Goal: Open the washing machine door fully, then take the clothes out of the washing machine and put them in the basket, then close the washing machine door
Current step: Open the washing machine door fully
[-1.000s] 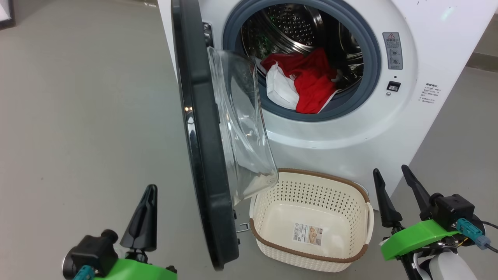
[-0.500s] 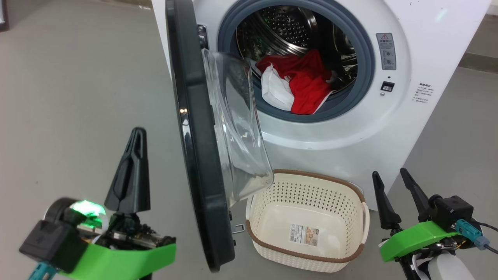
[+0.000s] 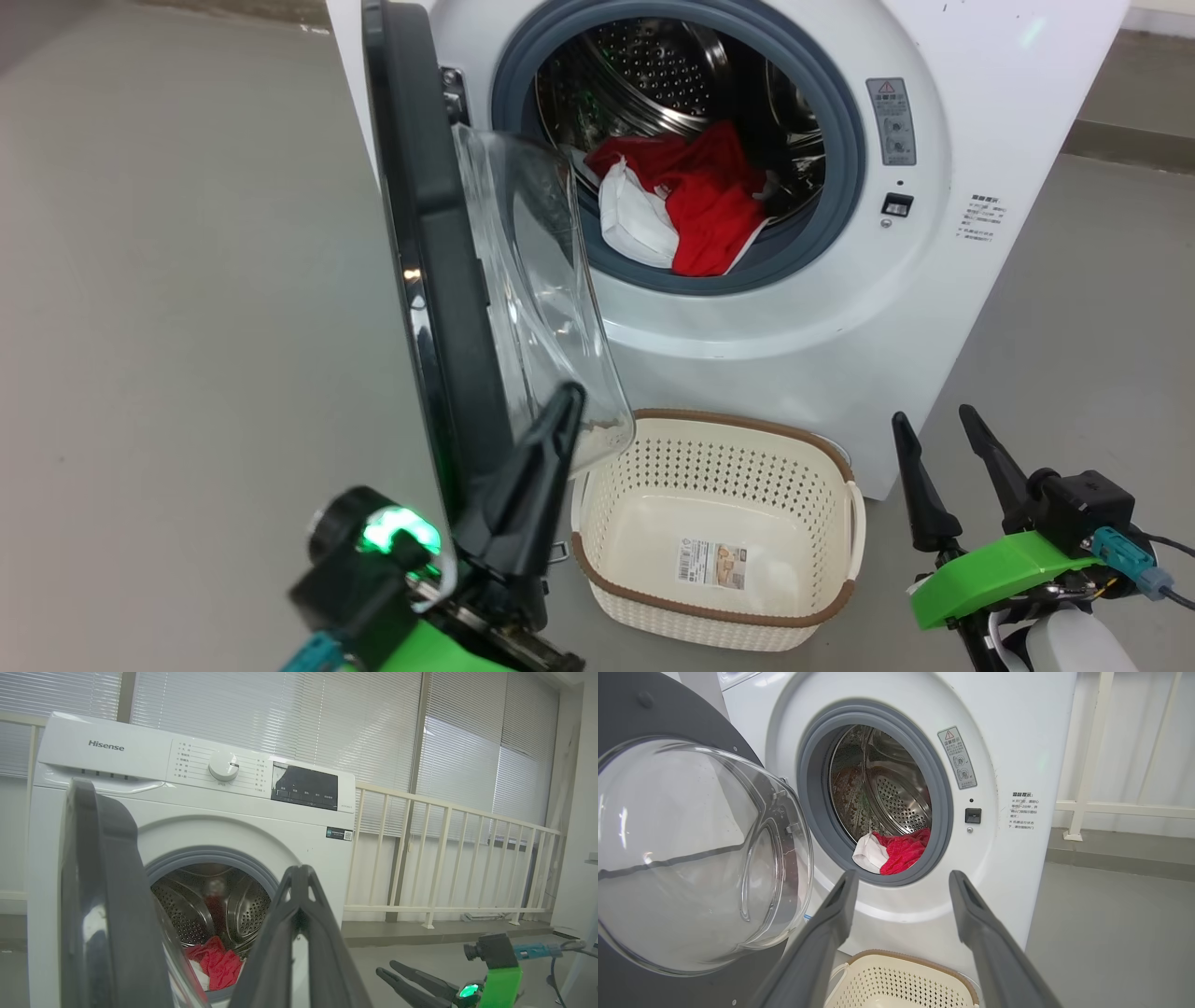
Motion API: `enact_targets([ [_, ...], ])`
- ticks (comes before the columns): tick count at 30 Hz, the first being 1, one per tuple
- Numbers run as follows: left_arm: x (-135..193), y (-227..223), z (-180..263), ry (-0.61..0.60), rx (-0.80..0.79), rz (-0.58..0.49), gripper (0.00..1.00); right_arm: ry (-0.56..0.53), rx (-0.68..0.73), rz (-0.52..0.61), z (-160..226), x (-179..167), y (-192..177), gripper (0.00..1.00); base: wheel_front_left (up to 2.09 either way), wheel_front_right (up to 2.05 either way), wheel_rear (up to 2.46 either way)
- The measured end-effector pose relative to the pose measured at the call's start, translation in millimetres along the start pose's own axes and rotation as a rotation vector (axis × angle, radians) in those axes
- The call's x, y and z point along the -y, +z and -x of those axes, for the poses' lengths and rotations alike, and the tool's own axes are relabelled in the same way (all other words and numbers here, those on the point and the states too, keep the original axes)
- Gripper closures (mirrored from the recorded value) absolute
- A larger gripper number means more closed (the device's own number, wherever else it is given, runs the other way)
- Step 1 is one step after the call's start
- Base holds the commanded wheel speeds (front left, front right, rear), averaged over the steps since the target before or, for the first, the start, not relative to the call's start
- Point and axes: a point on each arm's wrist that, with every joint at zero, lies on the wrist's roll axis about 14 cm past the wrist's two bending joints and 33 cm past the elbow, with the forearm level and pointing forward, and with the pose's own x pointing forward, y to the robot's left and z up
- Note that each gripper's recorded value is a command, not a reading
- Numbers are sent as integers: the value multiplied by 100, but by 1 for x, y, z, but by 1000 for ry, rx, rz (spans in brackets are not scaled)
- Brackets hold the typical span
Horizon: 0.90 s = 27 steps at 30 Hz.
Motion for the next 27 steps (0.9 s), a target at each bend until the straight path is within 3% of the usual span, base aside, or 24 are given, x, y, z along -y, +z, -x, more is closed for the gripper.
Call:
enact_targets([
  [7, 5, -50, 14, -10, -161, 22, 100, -8, -2, -3, 0, 3, -1, 0, 0, 0, 0],
  [14, -10, -91, 37, 56, -310, 48, 100, -6, -11, -7, -2, 3, -5, 0, 0, 0, 0],
  [27, -39, -100, 49, 167, -356, 8, 100, 3, -22, -20, -6, 0, -10, 0, 0, 0, 0],
])
